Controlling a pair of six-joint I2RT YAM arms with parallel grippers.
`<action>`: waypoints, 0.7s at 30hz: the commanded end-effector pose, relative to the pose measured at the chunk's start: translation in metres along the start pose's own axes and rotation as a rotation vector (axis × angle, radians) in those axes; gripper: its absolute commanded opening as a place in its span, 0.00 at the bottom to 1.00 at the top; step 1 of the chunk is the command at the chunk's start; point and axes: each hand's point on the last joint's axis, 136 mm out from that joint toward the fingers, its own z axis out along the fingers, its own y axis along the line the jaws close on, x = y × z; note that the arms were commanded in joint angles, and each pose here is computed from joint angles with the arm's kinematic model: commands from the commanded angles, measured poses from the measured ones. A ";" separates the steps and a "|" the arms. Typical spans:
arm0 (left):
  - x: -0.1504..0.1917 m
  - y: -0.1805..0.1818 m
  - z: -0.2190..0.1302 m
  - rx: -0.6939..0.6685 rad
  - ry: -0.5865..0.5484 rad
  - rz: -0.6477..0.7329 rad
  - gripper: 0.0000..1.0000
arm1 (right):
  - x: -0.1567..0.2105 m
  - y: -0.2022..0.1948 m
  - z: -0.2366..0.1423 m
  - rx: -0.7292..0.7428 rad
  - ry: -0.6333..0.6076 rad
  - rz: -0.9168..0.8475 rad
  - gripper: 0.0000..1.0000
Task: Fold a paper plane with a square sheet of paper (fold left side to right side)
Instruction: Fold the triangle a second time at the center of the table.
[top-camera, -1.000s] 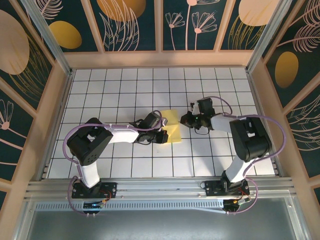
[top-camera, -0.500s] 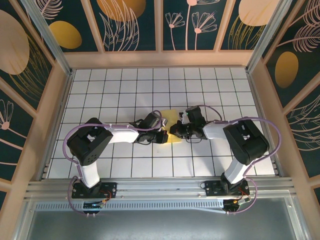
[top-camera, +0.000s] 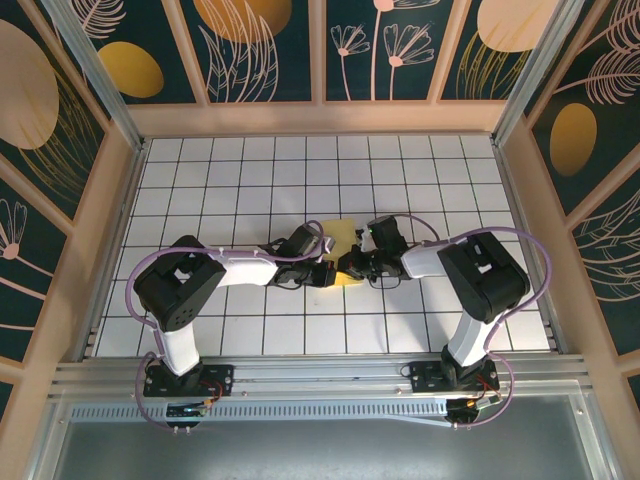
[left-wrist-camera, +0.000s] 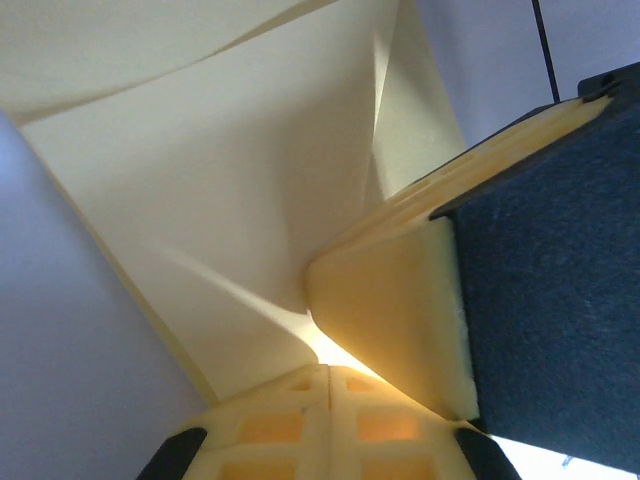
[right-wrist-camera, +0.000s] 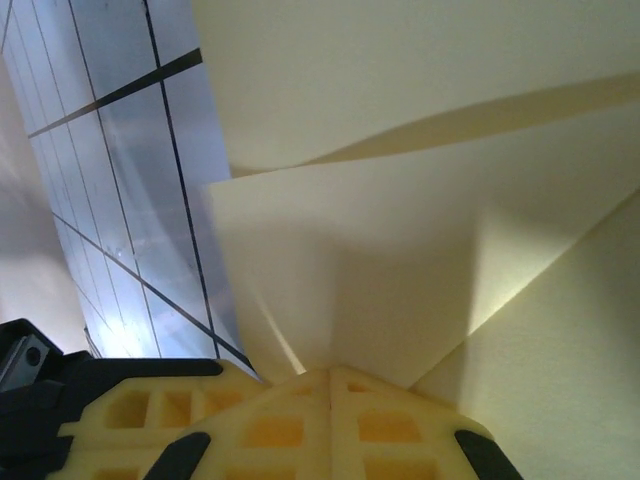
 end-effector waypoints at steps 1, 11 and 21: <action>0.015 0.013 0.001 -0.053 0.053 -0.009 0.02 | 0.003 -0.014 0.006 0.062 0.014 0.007 0.00; -0.023 -0.024 -0.019 0.025 -0.030 0.031 0.09 | 0.014 -0.045 0.007 0.199 0.061 0.015 0.00; -0.023 -0.030 -0.033 0.127 -0.042 -0.053 0.10 | 0.015 -0.051 0.008 0.226 0.074 0.015 0.00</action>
